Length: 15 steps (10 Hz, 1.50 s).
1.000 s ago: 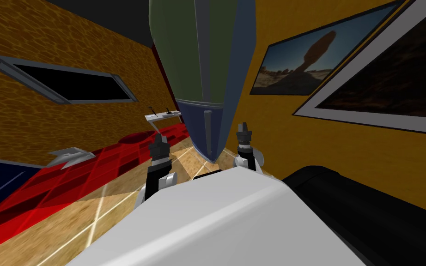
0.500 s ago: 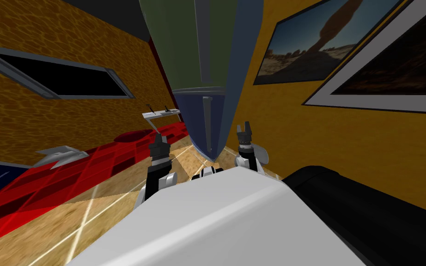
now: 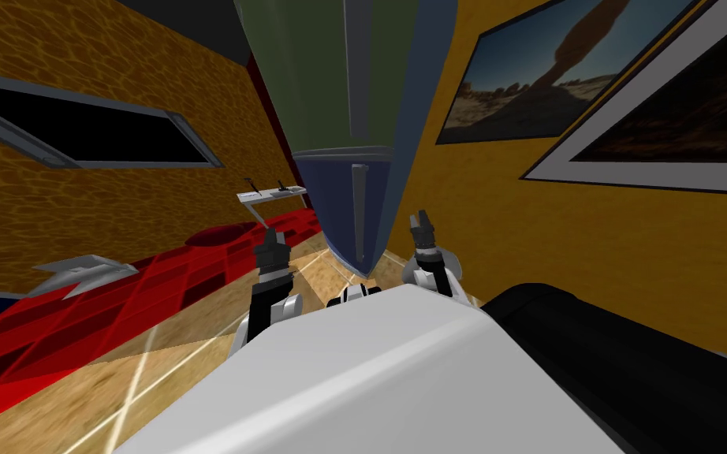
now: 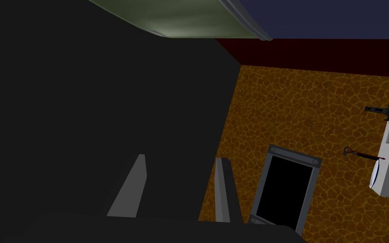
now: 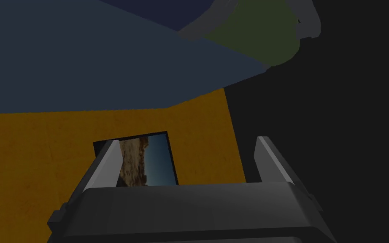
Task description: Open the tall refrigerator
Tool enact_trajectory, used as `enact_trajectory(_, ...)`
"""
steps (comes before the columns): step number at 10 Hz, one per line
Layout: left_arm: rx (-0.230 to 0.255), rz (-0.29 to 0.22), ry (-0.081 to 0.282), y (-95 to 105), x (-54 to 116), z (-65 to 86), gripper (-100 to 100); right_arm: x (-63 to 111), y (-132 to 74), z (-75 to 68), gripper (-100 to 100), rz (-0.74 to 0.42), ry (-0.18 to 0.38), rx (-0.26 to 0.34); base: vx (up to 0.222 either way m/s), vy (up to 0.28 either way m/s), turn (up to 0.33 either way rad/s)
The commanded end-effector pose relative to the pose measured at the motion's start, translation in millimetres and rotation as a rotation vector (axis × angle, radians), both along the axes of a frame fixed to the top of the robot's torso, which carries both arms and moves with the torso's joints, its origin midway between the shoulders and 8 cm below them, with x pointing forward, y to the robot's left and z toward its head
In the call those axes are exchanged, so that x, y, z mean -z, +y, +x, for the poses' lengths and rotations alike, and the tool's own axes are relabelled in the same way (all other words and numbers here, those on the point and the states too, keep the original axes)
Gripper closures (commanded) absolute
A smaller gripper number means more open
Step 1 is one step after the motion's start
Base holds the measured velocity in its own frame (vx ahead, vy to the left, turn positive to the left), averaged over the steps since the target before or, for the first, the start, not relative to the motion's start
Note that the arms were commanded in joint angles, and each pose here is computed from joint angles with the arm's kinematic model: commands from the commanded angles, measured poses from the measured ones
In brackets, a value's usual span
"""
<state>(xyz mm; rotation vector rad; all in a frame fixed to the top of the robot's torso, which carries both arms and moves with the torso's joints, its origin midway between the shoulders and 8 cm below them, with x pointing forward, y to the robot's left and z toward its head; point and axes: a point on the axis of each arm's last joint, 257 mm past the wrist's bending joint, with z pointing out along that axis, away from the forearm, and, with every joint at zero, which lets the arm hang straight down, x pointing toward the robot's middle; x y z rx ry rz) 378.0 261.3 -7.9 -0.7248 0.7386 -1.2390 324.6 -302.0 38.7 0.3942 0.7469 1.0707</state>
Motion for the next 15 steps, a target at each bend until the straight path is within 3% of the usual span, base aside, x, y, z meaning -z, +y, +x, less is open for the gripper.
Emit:
enact_trajectory(1,0.000,0.000,0.000,0.0,0.0,0.0,0,3.8,-20,-2.5,-100,-0.109,0.046,0.069,0.084,0.108,-0.065)
enact_trajectory(8,0.000,0.000,0.000,0.0,0.0,0.0,0,1.6,-67,-15.9,-100,-0.351,0.126,0.239,0.076,0.089,-0.057)
enact_trajectory(15,0.000,0.000,0.000,0.0,0.0,0.0,0,-14.4,-108,-31.5,-100,-0.581,0.182,0.395,0.066,0.087,-0.051)
